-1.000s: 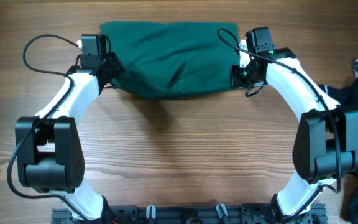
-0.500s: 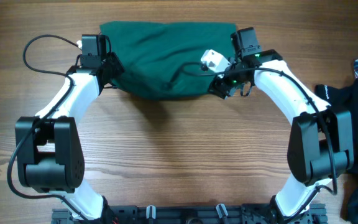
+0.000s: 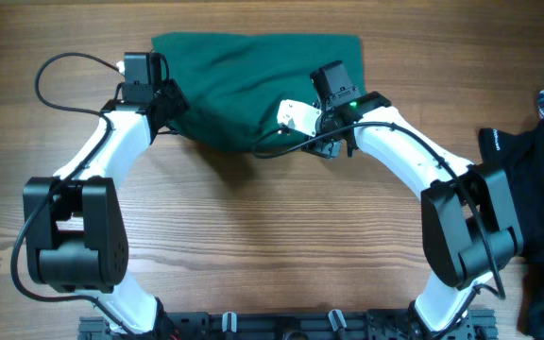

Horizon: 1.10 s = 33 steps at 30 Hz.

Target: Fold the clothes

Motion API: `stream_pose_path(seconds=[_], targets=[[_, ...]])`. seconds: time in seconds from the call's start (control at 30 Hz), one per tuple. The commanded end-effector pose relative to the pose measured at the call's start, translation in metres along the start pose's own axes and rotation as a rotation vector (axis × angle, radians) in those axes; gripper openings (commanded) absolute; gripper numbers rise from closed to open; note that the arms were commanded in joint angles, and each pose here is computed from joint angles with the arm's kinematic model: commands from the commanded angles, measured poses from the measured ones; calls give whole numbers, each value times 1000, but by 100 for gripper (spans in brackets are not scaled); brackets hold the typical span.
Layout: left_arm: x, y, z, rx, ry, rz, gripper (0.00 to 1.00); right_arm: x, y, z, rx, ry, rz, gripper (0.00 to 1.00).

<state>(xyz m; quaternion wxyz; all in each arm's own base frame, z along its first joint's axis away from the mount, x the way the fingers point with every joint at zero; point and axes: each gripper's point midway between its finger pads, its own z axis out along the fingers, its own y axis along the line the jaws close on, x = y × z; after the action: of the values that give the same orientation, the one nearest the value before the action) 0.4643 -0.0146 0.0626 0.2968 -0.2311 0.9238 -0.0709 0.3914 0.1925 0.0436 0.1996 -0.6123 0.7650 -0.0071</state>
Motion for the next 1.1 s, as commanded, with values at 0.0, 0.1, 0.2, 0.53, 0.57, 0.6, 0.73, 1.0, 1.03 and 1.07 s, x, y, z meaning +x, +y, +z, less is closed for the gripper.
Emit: stream_pose_path(seconds=[0.0, 0.1, 0.2, 0.53, 0.57, 0.6, 0.73, 1.0, 1.03, 1.07], targets=[[-4, -3, 2, 8, -6, -5, 26, 9, 10, 14, -13, 12, 27, 63], [-4, -3, 2, 8, -6, -5, 27, 8, 5, 24, 15, -2, 18, 59], [-4, -3, 2, 8, -6, -5, 27, 2, -3, 24, 47, -25, 18, 53], [-4, -3, 2, 8, -6, -5, 27, 15, -8, 38, 80, 36, 58, 4], [-4, -3, 1, 8, -6, -5, 26, 15, -19, 34, 133, 44, 94, 4], [-4, -3, 1, 8, -6, -5, 26, 15, -30, 28, 191, 48, 127, 4], [-4, -3, 1, 9, -7, -5, 25, 4, -57, 10, 314, 15, 128, 4], [-6, -4, 1, 14, -16, -5, 26, -23, -74, 4, 368, -117, 120, 4], [-6, -4, 1, 14, -16, -5, 26, -24, -73, 6, 360, -124, 118, 4], [-6, -4, 1, 14, -16, -6, 26, -25, -74, 7, 362, -131, 117, 4]])
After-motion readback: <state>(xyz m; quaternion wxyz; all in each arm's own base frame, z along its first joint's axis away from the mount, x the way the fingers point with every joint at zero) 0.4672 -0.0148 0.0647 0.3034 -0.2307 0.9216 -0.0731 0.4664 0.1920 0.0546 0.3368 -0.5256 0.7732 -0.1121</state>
